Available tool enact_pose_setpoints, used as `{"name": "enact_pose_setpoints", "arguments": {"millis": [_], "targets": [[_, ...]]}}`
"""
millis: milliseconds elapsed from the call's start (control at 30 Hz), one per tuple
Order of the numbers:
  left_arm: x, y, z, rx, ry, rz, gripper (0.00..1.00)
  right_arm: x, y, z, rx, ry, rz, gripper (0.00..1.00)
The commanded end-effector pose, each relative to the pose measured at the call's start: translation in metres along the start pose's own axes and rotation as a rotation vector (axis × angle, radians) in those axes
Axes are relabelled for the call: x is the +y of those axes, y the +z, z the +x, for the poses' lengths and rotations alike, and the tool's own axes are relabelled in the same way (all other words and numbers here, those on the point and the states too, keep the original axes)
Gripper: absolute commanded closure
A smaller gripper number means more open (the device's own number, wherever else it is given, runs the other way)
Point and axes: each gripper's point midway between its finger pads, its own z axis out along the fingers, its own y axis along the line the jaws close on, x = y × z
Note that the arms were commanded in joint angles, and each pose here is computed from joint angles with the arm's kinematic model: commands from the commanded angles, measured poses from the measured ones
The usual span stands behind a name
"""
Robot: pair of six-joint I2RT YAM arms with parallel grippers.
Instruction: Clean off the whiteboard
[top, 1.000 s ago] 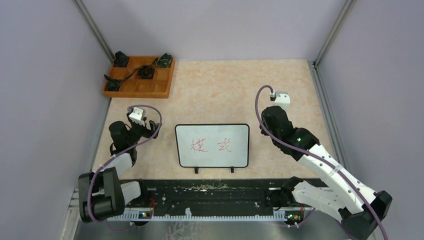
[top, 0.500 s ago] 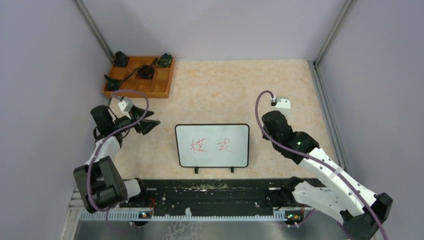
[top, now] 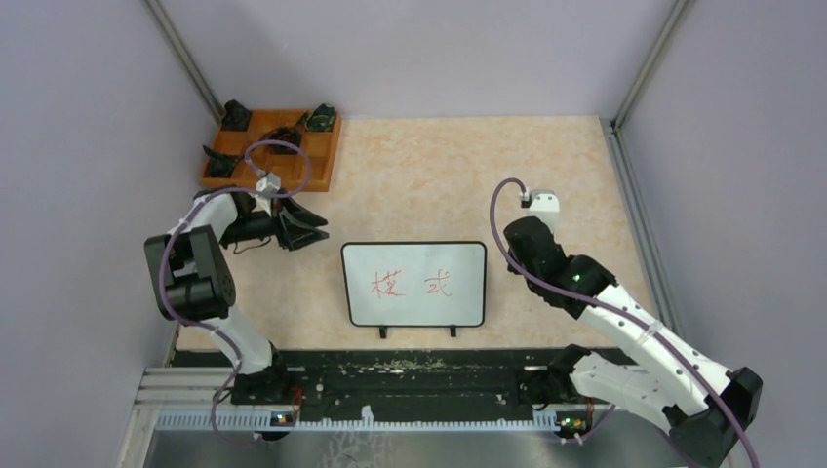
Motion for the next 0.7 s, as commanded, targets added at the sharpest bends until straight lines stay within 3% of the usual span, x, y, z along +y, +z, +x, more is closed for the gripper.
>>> {"name": "enact_pose_setpoints", "arguments": {"millis": [0,267,667], "targets": [[-0.023,0.016,0.005,0.022,-0.014,0.071,0.46,0.008,-0.005,-0.020,-0.059,0.028,-0.023,1.00],[-0.035,0.023,0.000,0.060,0.010,0.105,0.57,0.011,-0.001,-0.017,-0.049,0.016,-0.022,1.00],[-0.062,0.032,-0.014,0.081,0.055,0.150,0.58,0.011,-0.003,-0.016,-0.051,0.004,-0.009,1.00]]}}
